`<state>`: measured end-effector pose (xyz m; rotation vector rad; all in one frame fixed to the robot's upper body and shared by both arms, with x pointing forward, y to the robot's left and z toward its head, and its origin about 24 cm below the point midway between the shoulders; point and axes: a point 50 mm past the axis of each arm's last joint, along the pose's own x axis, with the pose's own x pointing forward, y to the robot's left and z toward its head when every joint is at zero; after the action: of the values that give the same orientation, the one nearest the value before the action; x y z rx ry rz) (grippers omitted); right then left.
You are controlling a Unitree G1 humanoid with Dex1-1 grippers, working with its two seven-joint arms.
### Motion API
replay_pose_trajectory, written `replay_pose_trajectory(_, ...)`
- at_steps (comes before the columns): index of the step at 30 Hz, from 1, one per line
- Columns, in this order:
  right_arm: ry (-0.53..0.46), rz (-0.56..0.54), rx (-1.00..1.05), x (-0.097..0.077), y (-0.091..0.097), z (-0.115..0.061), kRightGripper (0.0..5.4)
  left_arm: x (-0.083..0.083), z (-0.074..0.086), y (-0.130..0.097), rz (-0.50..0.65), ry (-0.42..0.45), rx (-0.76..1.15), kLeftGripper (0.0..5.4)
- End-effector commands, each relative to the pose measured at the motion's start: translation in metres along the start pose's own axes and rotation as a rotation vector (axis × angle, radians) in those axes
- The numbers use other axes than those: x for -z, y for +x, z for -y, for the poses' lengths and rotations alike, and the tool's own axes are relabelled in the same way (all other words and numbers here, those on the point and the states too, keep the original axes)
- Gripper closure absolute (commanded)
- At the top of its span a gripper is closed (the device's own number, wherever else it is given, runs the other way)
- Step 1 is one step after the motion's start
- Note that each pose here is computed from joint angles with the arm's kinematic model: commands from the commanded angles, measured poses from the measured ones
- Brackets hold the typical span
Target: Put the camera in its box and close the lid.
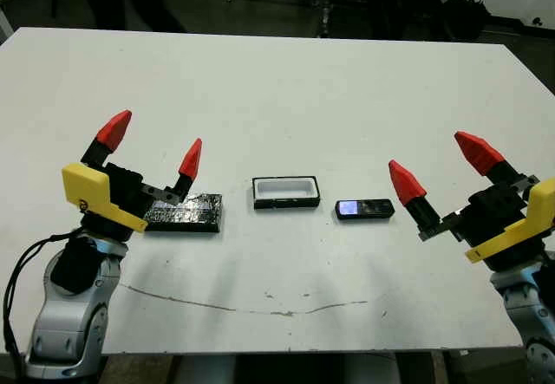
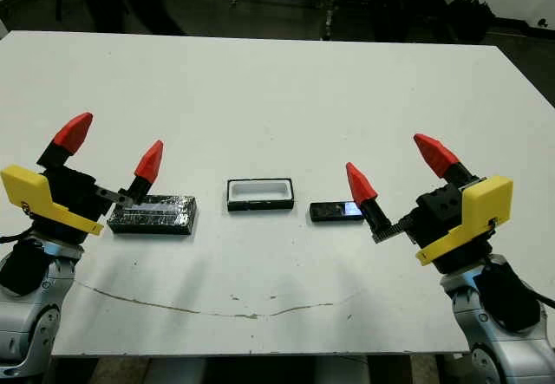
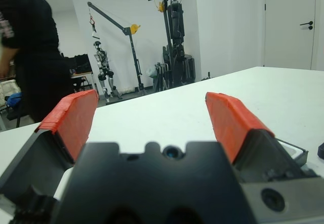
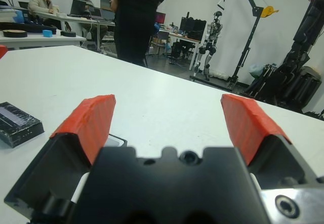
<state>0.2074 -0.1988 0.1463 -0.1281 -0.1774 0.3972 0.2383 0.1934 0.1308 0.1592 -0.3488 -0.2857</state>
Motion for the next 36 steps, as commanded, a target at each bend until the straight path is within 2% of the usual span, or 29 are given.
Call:
replay_pose_trajectory(1, -0.031, -0.015, -0.016, 0.001, 0.000, 0.002, 0.01, 0.003, 0.002, -0.001, -0.016, -0.004, 0.008, 0.00)
replay_pose_trajectory(6, -0.024, -0.028, -0.033, 0.002, -0.001, 0.003, 0.01, 0.004, 0.003, -0.002, -0.017, -0.003, 0.014, 0.00)
replay_pose_trajectory(10, -0.037, -0.052, -0.079, 0.000, 0.002, 0.015, 0.01, 0.004, 0.003, -0.002, -0.024, -0.006, 0.016, 0.00)
replay_pose_trajectory(12, -0.057, -0.066, -0.129, -0.005, 0.008, 0.028, 0.01, 0.004, 0.003, -0.002, -0.024, -0.006, 0.015, 0.00)
replay_pose_trajectory(18, -0.209, -0.112, -0.347, -0.018, 0.037, 0.064, 0.01, 0.004, 0.004, -0.002, -0.020, -0.006, 0.016, 0.00)
replay_pose_trajectory(20, -0.257, -0.137, -0.432, -0.019, 0.048, 0.072, 0.01, 0.004, 0.004, -0.002, -0.022, -0.010, 0.017, 0.00)
replay_pose_trajectory(23, -0.254, -0.197, -0.551, -0.011, 0.060, 0.080, 0.01, 0.005, 0.005, -0.003, -0.018, -0.013, 0.020, 0.00)
replay_pose_trajectory(28, -0.184, -0.323, -0.718, 0.007, 0.075, 0.079, 0.01, 0.006, 0.005, -0.004, -0.026, -0.028, 0.021, 0.00)
replay_pose_trajectory(36, -0.200, -0.426, -0.876, 0.025, 0.092, 0.065, 0.01, 0.006, 0.005, -0.004, -0.025, -0.016, 0.015, 0.00)
